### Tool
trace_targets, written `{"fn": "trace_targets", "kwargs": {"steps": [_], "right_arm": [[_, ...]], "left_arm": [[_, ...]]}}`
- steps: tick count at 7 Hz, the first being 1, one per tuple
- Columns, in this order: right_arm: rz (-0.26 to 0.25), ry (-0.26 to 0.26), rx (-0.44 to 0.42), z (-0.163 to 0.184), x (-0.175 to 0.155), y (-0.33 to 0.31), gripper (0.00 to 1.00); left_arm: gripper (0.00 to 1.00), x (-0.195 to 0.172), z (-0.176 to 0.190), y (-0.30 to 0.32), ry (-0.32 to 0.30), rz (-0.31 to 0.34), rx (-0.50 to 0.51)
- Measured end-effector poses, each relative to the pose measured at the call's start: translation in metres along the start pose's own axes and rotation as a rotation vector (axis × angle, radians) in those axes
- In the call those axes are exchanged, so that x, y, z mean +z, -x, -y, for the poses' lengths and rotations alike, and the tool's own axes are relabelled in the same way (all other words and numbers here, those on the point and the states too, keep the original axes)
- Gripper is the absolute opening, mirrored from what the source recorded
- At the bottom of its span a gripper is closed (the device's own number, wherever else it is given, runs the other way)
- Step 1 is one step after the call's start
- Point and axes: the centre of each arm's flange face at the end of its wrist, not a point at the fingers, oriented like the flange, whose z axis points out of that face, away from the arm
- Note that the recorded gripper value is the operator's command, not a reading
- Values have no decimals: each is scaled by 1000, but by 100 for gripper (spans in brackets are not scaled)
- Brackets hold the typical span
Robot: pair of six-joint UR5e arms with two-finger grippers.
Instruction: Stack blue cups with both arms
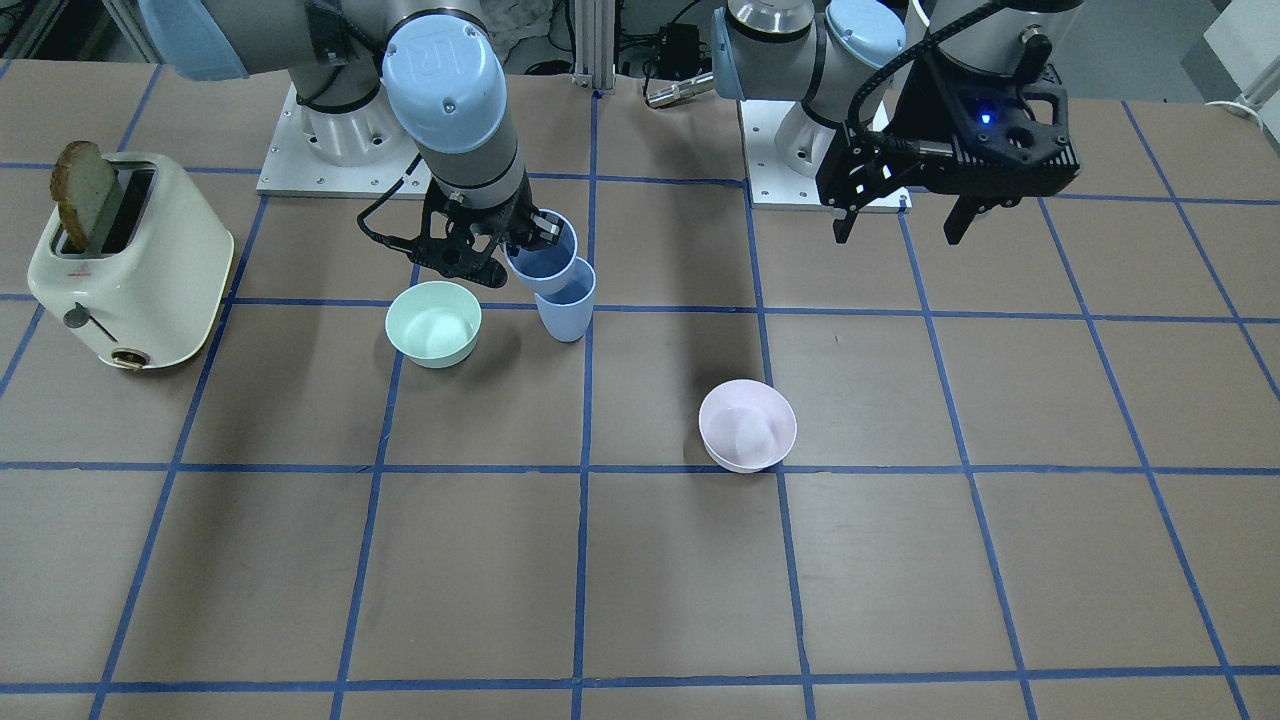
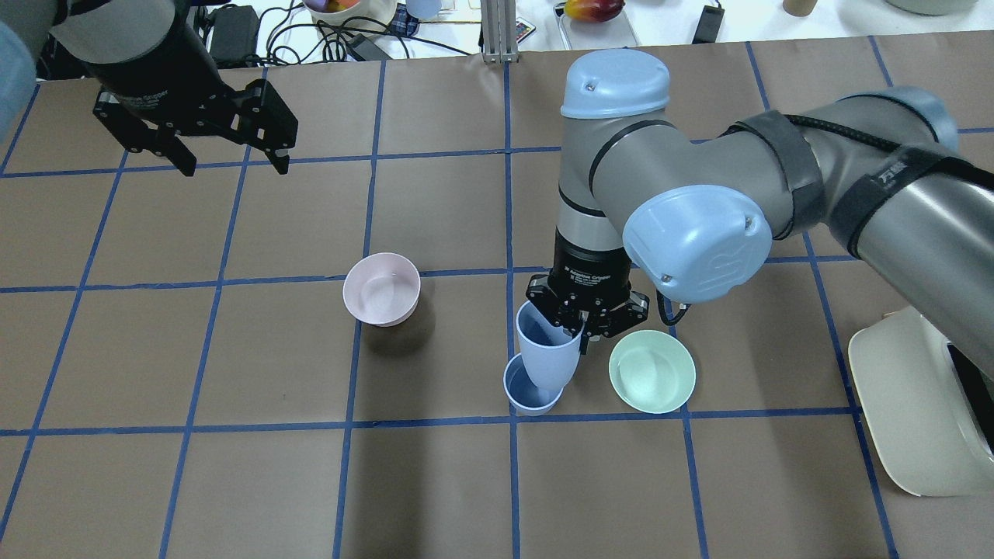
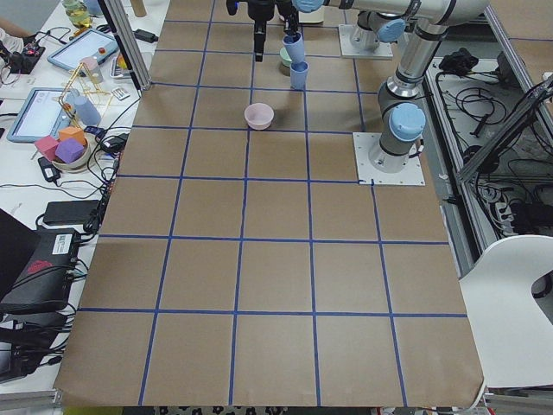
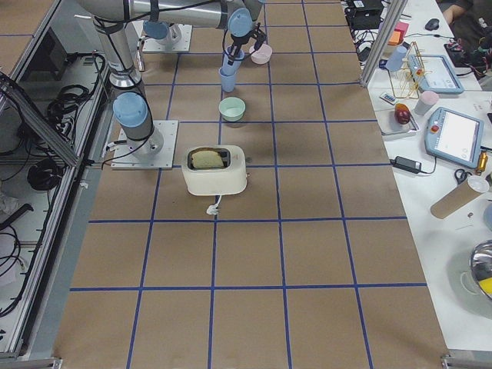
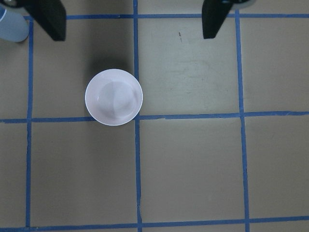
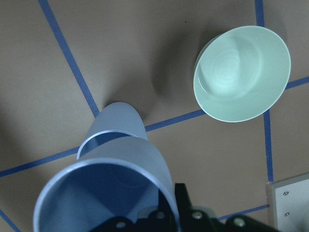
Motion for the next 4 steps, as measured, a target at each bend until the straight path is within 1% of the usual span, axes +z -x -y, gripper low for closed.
{"fn": "trace_targets", "kwargs": {"steps": [1,2,4], "right_arm": [[14,9,2,-1,0,2,0],[24,17,4,-3,1,4,0],[21,32,3,-3,9,7,0]], "left_arm": [[100,-4,-12,2,42,6,-3],[100,-7,-20,2,58,7,-4],[100,-15,-26,0,48,-4,-5]]}}
